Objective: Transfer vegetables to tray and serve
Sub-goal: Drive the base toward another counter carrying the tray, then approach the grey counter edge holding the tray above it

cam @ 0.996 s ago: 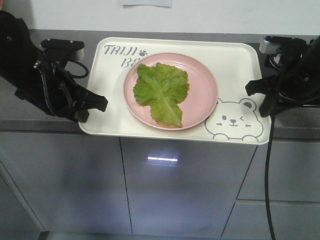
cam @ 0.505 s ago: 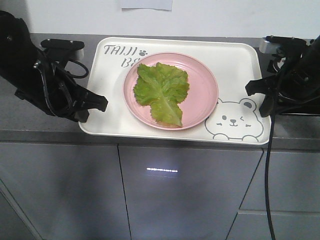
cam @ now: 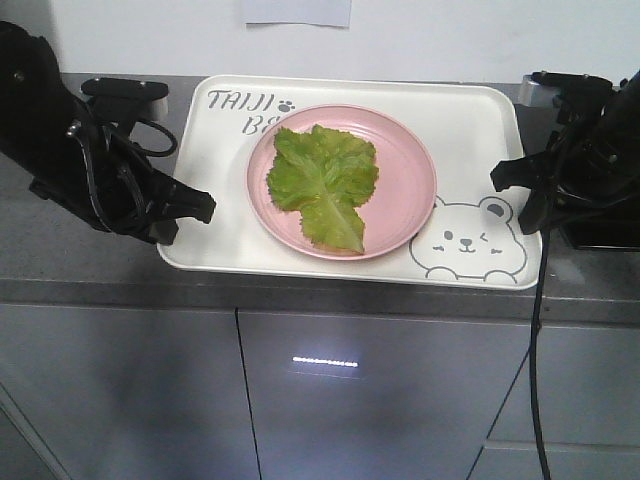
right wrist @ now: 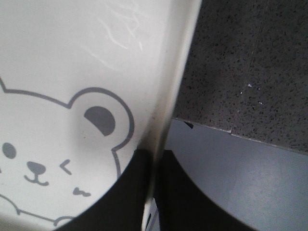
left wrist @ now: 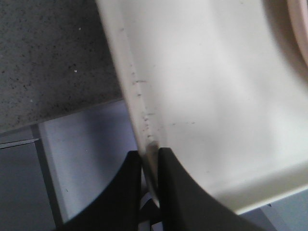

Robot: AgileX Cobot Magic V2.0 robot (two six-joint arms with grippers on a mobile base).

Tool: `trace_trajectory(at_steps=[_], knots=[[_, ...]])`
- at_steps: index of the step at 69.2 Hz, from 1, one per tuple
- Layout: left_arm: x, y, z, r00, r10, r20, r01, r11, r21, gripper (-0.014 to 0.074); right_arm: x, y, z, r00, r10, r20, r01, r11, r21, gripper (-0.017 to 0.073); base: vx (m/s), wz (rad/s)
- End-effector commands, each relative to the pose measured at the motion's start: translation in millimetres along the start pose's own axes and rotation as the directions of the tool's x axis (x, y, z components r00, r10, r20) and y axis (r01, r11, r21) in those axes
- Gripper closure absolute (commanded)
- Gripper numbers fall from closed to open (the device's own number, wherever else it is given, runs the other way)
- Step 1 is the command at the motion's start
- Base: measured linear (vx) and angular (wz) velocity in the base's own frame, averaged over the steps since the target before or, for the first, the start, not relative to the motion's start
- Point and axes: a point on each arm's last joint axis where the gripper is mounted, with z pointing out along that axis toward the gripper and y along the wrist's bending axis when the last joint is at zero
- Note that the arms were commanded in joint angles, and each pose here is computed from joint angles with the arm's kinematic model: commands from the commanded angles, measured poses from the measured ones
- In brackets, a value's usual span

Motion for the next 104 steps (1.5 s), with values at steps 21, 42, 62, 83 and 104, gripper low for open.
trace_trajectory(at_steps=[21, 42, 62, 83, 104], knots=[[-9.1, -14.4, -28.7, 0.987, -0.005, 0.161, -0.012, 0.995, 0.102, 0.0601, -1.5, 16.7, -26.4, 0.994, -0.026, 0.105, 0.034, 0.997, -0.076, 0.0565, 0.09, -0.01], [-9.1, -14.4, -28.7, 0.987, -0.005, 0.161, -0.012, 0.995, 0.102, 0.0601, -1.5, 16.7, -26.4, 0.994, -0.026, 0.105, 0.034, 0.997, -0.076, 0.0565, 0.1, -0.03], [-9.1, -14.4, -28.7, 0.987, -0.005, 0.161, -0.012, 0.995, 0.102, 0.0601, -1.5, 16.7, -26.4, 0.994, -0.026, 0.105, 0.034, 0.997, -0.076, 0.0565, 0.1, -0.02], [-9.1, -14.4, -28.7, 0.987, -0.005, 0.161, -0.012, 0.995, 0.102, 0.0601, -1.5, 16.7, -26.4, 0.994, -0.026, 0.105, 0.034, 0.997, -0.076, 0.0565, 0.09, -0.02], [-9.1, -14.4, -28.7, 0.987, -0.005, 0.161, -0.012, 0.995, 0.102, 0.0601, -1.5, 16.7, -26.4, 0.994, -0.026, 0.105, 0.034, 0.997, -0.076, 0.0565, 0.07, -0.01]])
